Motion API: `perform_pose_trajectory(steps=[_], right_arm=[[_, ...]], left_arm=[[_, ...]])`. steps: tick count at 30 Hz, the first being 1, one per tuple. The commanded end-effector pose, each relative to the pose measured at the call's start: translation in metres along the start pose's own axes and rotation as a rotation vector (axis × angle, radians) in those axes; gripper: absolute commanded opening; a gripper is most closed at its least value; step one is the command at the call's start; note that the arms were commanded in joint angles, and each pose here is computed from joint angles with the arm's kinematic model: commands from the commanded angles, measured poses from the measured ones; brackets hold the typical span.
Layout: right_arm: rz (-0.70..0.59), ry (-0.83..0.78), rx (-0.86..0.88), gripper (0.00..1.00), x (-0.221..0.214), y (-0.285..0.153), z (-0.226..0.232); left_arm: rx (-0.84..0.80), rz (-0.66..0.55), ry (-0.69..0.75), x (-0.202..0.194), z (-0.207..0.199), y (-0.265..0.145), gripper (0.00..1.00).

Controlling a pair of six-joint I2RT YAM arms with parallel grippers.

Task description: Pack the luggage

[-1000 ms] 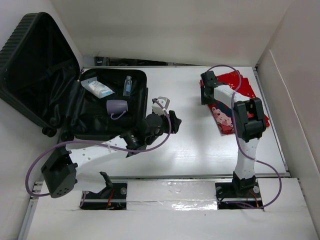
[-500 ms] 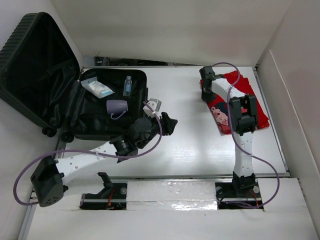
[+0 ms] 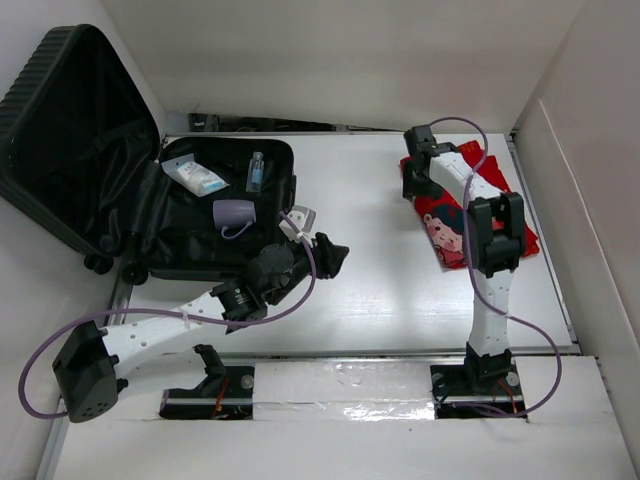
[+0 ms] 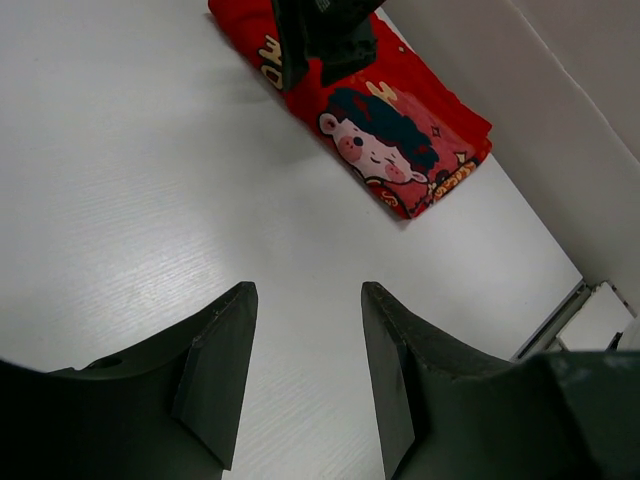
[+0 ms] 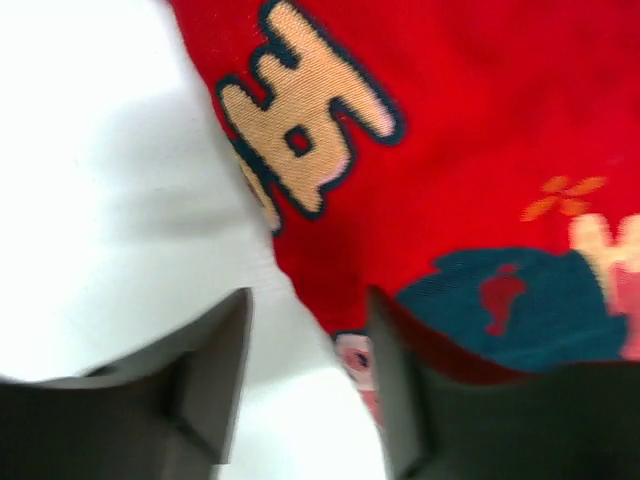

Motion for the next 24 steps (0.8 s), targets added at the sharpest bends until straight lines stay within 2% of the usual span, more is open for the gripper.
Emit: perform_pose_trajectory(steps=[1,2,3,6,8,10,12,13,16,24], right_arm=[[-0.01,-0.07,-0.088,0.65,0.006,-0.021,-0.018],[0.014,-0.095,-0.118,0.69,-0.003,-0.017,-0.024],[0.025,-0.101,-0.132,0.69,-0.007,-0.015,-0.026],[0.082,-0.122,-0.142,0.67,-0.026,-0.006,-0.028],[0.125,-0.141,-0.142,0.62,-0.036,0.001,-0.027],[0.148,-0.168,-0.151,0.52,-0.041,0.006,-0.022],[0.149,-0.185,-0.151,0.3,-0.04,0.005,-0.019],[0.147,-0.196,-0.139,0.15,-0.041,0.003,-0.013],[0.116,-0.201,-0.085,0.0,-0.035,-0.004,0.001],[0.003,-0.201,0.179,0.0,-0.02,-0.05,0.066]], left_arm=[[-0.067,-0.065,-0.006,0.015,-0.01,-0.006,0.43],[-0.066,-0.066,-0.008,0.013,-0.009,-0.007,0.43],[-0.067,-0.071,-0.011,0.014,-0.008,-0.008,0.43],[-0.078,-0.068,-0.014,0.013,-0.009,-0.01,0.43],[-0.083,-0.068,-0.018,0.012,-0.009,-0.011,0.43],[-0.082,-0.072,-0.02,0.013,-0.009,-0.011,0.43],[-0.077,-0.065,-0.018,0.011,-0.008,-0.01,0.43],[-0.079,-0.066,-0.018,0.011,-0.009,-0.01,0.43],[-0.074,-0.06,-0.019,0.01,-0.008,-0.009,0.44],[-0.04,-0.056,-0.015,0.008,-0.004,-0.006,0.46]])
Point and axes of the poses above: each gripper's point midway between its finger pads, its own y axis out along the fingers, its own z axis along the line the jaws close on, x = y × z, the point moved 3 cm from there along -y, back along the fingers
